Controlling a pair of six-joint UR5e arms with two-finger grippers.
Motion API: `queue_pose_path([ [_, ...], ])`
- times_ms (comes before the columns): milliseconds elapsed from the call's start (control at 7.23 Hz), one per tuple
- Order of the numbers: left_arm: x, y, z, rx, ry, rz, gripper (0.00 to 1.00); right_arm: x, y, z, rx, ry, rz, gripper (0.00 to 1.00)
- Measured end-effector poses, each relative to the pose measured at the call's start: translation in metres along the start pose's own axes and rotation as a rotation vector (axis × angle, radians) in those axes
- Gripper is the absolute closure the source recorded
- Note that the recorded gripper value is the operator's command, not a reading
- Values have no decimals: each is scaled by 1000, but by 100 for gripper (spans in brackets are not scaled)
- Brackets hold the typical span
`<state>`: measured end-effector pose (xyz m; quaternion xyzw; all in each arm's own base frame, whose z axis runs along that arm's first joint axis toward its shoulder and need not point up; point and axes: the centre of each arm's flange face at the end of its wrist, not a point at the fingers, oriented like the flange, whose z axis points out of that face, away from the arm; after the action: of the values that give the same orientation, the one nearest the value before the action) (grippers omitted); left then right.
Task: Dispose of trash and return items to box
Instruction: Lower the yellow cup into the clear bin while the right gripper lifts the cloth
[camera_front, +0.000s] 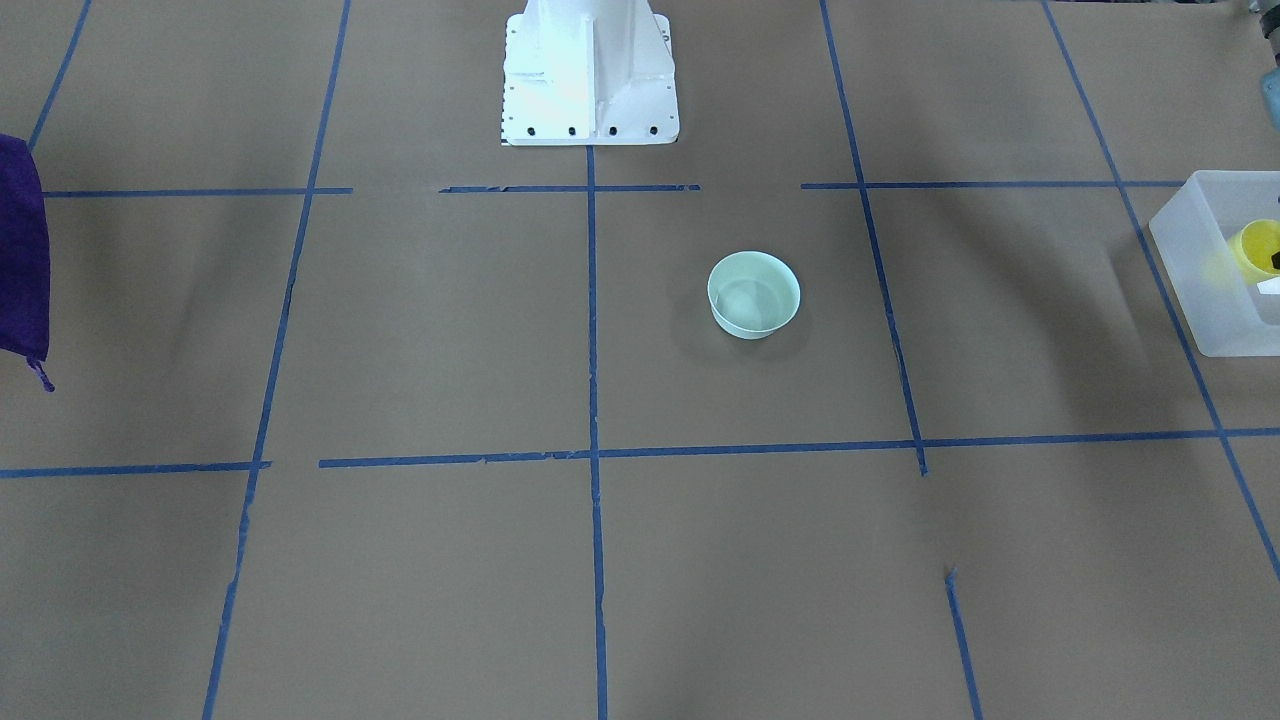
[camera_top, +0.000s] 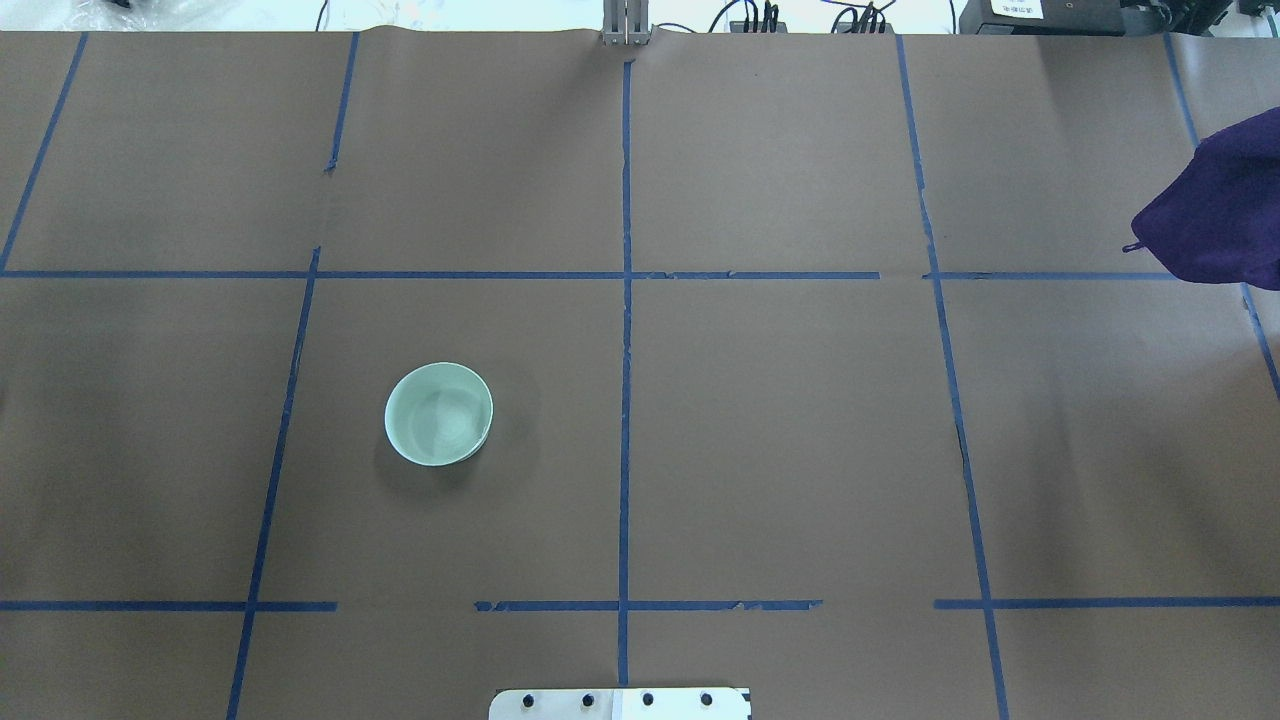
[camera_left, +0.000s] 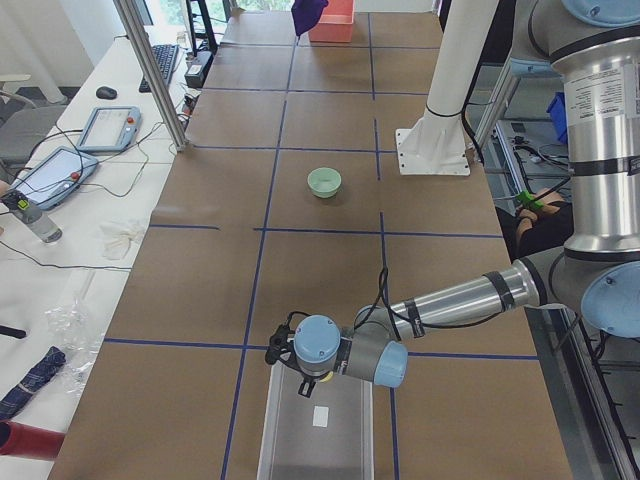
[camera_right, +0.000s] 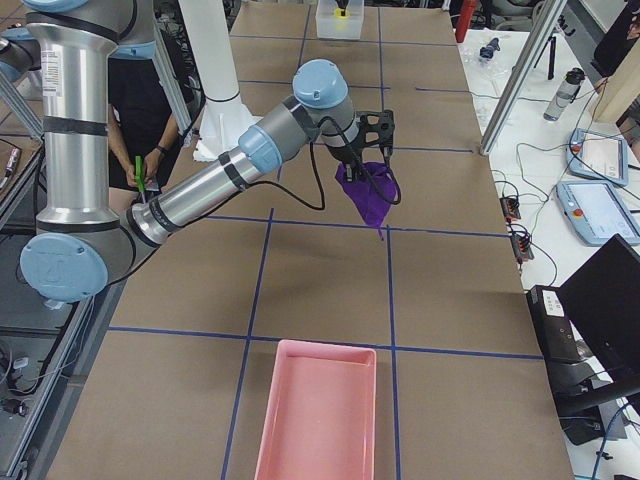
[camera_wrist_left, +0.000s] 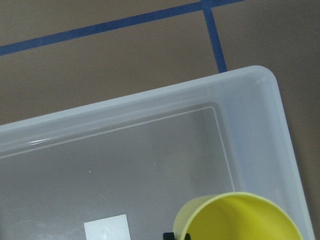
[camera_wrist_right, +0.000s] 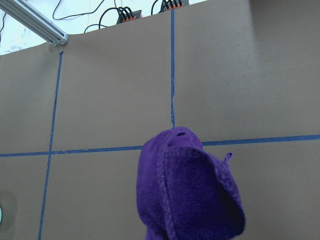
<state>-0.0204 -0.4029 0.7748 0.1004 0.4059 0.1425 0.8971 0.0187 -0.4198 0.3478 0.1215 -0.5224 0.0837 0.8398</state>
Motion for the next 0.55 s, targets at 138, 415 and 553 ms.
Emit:
queue_pose_path([
  [138,-1,-2,1,1,-14,8,15,0,0,1,-1,1,-1,100],
  [415,-1,-7,-1,6,-35,21,4,0,0,0,1,2,-1,100],
  [553,0,-10,-3,10,-39,27,0,0,0,1,2,4,-1,100],
])
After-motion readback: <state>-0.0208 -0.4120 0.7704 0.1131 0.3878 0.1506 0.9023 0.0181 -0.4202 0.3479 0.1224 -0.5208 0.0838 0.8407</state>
